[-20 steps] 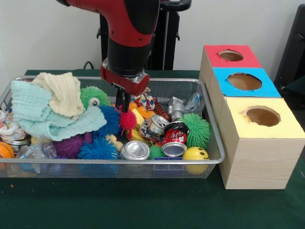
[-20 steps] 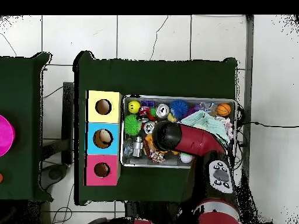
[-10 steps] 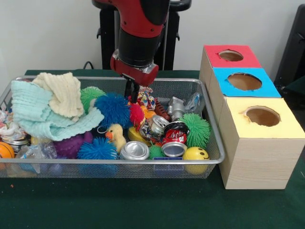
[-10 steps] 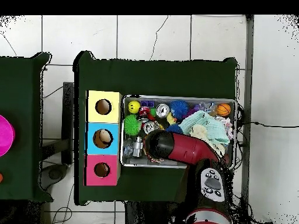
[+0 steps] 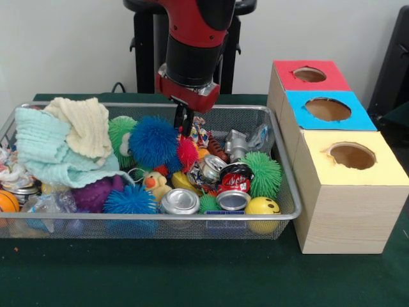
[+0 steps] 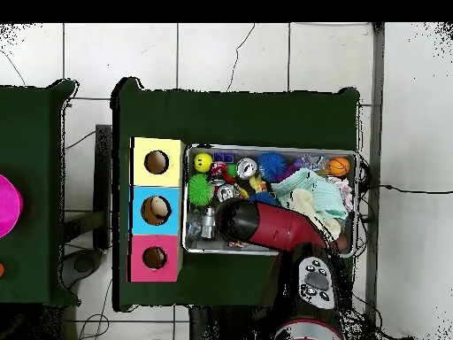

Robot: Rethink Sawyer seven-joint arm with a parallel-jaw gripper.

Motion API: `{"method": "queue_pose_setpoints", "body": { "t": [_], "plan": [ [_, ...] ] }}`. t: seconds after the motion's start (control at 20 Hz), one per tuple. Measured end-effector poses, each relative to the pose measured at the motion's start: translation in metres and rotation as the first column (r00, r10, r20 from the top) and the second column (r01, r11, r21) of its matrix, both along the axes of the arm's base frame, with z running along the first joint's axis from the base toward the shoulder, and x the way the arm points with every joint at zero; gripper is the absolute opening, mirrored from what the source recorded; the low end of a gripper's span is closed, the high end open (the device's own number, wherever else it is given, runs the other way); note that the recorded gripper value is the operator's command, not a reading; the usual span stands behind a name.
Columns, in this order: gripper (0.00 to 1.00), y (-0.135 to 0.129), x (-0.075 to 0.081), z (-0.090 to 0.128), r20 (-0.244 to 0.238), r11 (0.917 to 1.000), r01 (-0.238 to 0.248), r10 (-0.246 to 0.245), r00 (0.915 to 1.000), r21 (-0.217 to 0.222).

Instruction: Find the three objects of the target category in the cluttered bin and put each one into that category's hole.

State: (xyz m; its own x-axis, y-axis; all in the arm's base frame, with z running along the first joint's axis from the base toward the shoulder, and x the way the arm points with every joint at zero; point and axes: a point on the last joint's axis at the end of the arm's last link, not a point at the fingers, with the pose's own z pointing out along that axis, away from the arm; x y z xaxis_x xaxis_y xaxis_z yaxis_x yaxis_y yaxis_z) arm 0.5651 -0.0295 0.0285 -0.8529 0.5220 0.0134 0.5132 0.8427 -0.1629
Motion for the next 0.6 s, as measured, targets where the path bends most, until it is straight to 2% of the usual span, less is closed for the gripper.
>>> {"method": "queue_pose_setpoints", "body": {
  "t": [0.6],
  "plan": [
    [0.0, -0.0009, 0.0012, -0.0003, 0.001, 0.9999, 0.016, -0.016, 0.9999, 0.004]
  ]
}}
